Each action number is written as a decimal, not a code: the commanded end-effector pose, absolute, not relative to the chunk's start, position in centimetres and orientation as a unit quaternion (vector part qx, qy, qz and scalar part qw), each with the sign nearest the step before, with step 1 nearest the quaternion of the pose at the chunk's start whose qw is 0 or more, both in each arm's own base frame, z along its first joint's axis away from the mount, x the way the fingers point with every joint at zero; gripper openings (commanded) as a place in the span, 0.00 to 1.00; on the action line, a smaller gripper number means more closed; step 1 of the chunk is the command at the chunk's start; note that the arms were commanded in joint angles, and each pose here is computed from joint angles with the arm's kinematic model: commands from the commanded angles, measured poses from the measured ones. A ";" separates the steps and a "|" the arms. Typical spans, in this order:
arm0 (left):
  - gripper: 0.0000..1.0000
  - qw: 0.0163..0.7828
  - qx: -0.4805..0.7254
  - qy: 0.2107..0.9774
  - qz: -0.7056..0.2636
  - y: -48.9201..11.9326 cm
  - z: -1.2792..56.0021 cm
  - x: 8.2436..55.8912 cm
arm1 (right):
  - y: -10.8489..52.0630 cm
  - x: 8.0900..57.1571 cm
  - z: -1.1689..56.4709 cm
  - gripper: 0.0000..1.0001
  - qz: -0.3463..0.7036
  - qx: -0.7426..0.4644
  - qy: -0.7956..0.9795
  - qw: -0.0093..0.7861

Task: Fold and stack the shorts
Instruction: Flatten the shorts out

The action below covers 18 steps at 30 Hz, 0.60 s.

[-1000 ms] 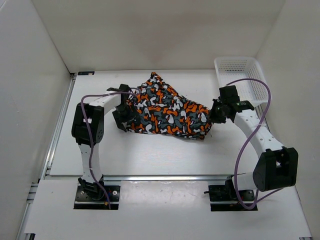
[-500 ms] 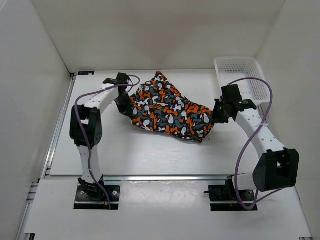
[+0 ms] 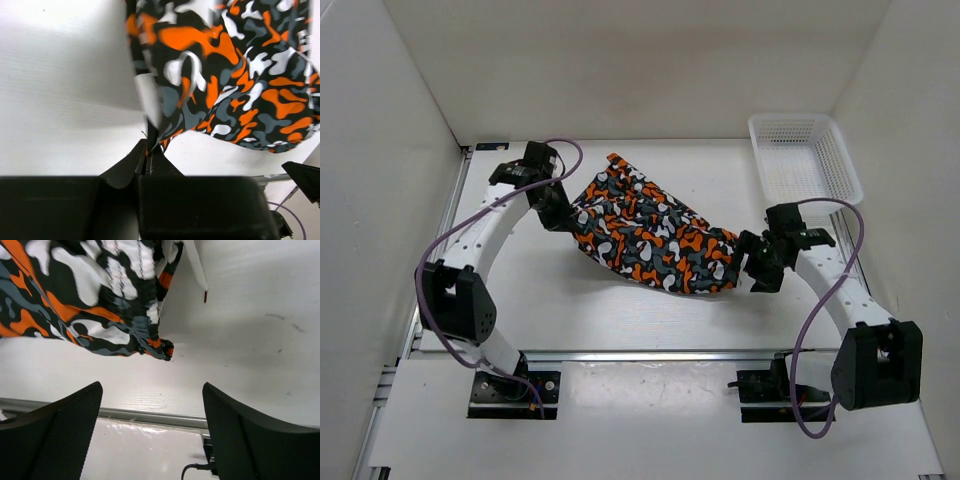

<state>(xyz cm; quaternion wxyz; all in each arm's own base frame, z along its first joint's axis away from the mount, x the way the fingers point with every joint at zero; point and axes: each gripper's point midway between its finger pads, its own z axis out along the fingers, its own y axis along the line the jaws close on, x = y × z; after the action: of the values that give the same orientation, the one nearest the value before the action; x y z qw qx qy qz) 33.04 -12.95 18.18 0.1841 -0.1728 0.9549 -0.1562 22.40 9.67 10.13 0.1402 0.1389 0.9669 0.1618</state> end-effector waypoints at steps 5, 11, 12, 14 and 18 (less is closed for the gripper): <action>0.10 0.176 -0.164 0.957 -0.160 -13.6 18.5 33.1 | 11.3 20.9 8.9 0.76 0.225 0.185 0.947 0.137; 0.10 0.166 -0.159 0.960 -0.159 -13.7 17.9 33.1 | 11.6 22.7 7.2 0.71 0.254 0.202 0.925 0.196; 0.10 0.166 -0.159 0.960 -0.159 -13.7 17.9 33.1 | 11.6 23.7 7.5 0.71 0.256 0.199 0.920 0.218; 0.10 0.166 -0.159 0.960 -0.160 -13.7 17.9 33.1 | 11.3 23.9 6.7 0.70 0.251 0.200 0.919 0.228; 0.10 0.166 -0.155 0.961 -0.159 -13.7 17.9 33.1 | 11.4 25.6 6.6 0.64 0.257 0.190 0.911 0.262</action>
<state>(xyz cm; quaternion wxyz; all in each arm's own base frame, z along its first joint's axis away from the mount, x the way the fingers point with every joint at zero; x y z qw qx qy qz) 32.81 -13.27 16.38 0.1498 -0.1684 0.9633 -0.1456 22.56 11.18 5.56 0.1998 0.1974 0.9295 0.2390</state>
